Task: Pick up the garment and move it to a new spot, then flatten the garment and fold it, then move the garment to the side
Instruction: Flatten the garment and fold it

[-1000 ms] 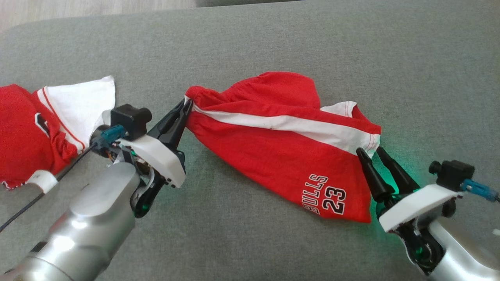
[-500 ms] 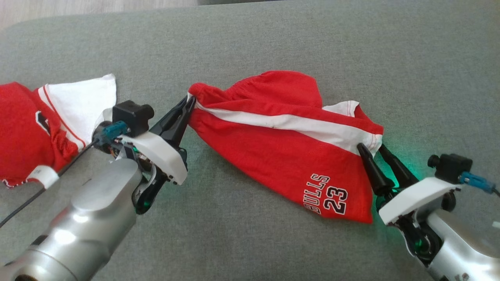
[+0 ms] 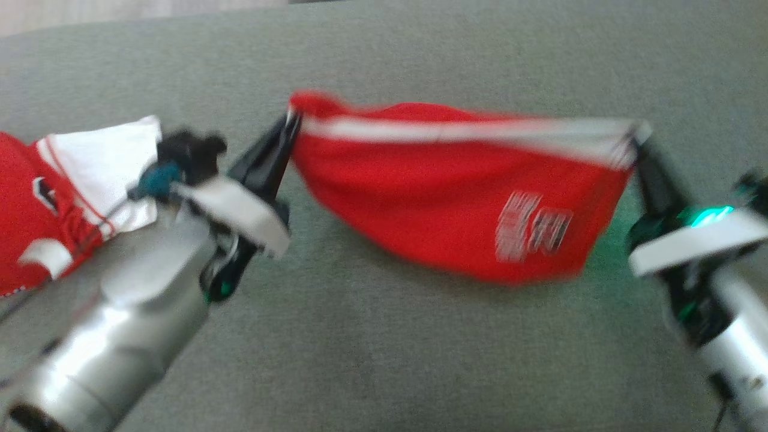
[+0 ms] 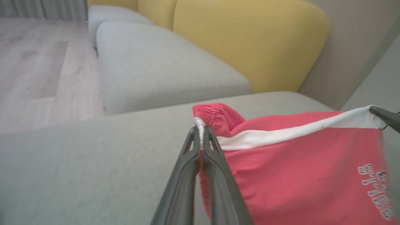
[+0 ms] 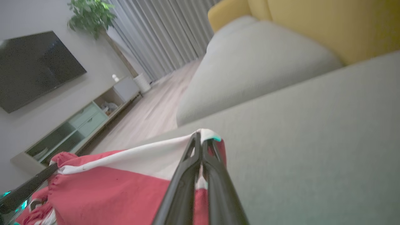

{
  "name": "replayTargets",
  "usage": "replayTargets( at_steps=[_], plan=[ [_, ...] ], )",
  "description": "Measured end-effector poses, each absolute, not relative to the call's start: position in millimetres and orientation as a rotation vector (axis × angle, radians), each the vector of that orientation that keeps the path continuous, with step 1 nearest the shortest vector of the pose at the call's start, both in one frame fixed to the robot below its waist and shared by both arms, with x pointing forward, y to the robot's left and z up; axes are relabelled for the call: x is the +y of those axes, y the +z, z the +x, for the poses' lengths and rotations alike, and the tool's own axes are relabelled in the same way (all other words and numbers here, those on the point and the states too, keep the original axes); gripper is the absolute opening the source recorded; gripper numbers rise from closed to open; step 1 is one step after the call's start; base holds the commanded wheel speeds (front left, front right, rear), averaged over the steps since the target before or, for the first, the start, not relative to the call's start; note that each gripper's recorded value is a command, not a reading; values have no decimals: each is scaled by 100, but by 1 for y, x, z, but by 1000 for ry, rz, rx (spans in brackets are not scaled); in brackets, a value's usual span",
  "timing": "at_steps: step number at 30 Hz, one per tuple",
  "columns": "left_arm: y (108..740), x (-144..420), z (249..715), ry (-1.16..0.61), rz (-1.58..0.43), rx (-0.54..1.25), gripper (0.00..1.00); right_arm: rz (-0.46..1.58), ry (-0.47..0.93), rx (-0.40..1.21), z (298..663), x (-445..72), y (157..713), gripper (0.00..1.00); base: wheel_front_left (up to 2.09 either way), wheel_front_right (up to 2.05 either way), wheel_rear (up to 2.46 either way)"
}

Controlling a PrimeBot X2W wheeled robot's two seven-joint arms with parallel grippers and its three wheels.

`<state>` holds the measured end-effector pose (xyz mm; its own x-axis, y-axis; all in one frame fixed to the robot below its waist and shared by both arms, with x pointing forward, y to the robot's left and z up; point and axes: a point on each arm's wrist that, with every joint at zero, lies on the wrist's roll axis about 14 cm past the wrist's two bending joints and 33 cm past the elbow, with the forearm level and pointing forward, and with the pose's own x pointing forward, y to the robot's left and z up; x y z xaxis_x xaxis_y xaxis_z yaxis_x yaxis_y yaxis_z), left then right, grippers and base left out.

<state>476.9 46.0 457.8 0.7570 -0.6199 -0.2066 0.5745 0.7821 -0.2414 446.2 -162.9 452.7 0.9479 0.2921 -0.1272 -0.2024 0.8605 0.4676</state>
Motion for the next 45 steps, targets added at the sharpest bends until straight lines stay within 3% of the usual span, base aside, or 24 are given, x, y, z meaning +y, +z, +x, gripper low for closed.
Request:
replayTargets(
  at_steps=[6, 9, 14, 17, 20, 24, 27, 31, 37, 45],
  plan=[
    [562, -7, 526, -807, -179, -10, 0, 329, 176, -132, 499, -227, 553, 0, 0, 0, 0],
    [640, -43, 555, -884, -156, -236, 0, 217, 114, -361, 530, -266, 633, 0, 0, 0, 0],
    [722, -61, 569, -904, -262, -502, 0, 121, 52, -578, 537, -297, 707, 0, 0, 0, 0],
    [717, -70, 568, -922, -299, -499, 0, 91, 56, -595, 533, -299, 714, 0, 0, 0, 0],
    [665, -87, 555, -981, -317, -377, 0, 71, 70, -550, 527, -298, 699, 0, 0, 0, 0],
    [573, -83, 533, -983, -333, -147, 0, 105, 133, -353, 515, -276, 627, 0, 0, 0, 0],
    [519, -70, 510, -965, -305, -21, 0, 165, 146, -202, 492, -264, 569, 0, 0, 0, 0],
    [465, -65, 454, -986, -294, 135, 0, 209, 141, -91, 449, -256, 532, 0, 0, 0, 0],
    [409, -42, 374, -982, -249, 334, 0, 226, 151, 146, 366, -247, 484, 0, 0, 0, 0],
    [412, -34, 321, -970, -310, 390, 0, 293, 60, 230, 289, -260, 492, 0, 0, 0, 0]
  ],
)
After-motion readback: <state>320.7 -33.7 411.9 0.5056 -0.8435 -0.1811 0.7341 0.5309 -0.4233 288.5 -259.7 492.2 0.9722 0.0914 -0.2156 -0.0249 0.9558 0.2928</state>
